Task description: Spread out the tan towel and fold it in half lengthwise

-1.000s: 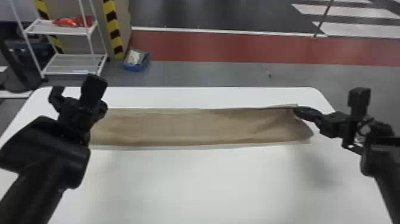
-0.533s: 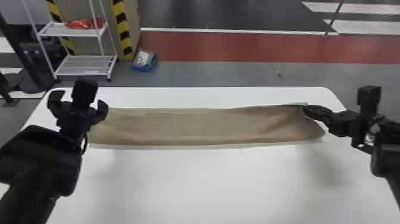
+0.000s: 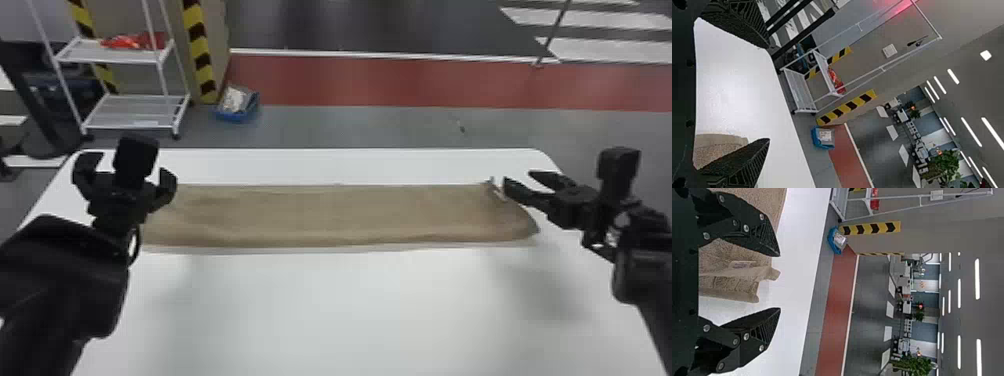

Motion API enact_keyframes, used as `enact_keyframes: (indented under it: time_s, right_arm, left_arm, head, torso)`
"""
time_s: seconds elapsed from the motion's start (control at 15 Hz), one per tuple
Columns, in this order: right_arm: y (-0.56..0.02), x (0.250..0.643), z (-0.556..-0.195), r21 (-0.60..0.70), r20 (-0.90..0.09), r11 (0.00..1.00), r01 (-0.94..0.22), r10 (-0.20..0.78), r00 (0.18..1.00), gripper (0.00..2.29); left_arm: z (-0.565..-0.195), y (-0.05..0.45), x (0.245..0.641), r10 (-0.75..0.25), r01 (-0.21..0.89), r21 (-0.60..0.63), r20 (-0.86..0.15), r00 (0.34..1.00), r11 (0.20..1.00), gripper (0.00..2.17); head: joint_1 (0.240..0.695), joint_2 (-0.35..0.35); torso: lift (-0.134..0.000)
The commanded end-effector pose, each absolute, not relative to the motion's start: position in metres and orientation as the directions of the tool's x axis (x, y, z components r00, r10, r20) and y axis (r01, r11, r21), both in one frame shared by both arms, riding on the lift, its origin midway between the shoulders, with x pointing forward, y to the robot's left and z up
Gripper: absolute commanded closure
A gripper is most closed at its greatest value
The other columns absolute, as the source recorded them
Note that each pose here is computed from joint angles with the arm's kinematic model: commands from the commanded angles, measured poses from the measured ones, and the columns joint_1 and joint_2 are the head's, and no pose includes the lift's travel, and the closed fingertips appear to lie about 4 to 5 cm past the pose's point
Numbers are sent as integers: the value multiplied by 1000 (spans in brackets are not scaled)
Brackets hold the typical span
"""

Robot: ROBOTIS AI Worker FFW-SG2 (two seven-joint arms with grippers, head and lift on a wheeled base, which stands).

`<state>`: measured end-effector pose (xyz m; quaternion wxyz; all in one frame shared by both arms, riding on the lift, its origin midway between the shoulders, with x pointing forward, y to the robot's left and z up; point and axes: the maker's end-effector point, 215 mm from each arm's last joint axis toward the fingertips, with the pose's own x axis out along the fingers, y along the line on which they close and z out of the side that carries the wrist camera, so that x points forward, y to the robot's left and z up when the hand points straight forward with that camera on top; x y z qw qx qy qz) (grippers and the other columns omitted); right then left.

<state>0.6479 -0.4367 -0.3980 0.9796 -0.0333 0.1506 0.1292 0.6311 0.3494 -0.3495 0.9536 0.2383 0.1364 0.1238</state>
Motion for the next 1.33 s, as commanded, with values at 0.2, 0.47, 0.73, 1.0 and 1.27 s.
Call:
enact_keyframes:
  time_s: [0.2,0.47,0.73,1.0,1.27]
  right_arm:
    - [-446,606,-421,82,-369,965,-251,263,891,43]
    - [-450,591,-432,156,-395,955,-251,293,871,97]
    - [-447,590,-433,184,-413,948,-258,313,855,343]
    - [-419,605,-426,193,-393,935,-299,353,849,340]
    - [-401,620,-421,174,-395,929,-326,369,841,343]
  left_arm:
    - [-358,358,624,278,-169,399,-234,932,901,49]
    - [-359,355,617,243,-144,350,-255,936,926,66]
    - [-376,354,605,199,-107,272,-338,920,956,211]
    - [-390,350,601,124,-59,171,-399,908,984,279]
    - [-403,347,610,96,-37,137,-455,885,990,373]
  head:
    - [691,-80]
    - [695,-80]
    - [695,-92]
    - [695,-83]
    - [695,-58]
  torso:
    - [-128]
    - [-128]
    - [-128]
    - [-128]
    - [-128]
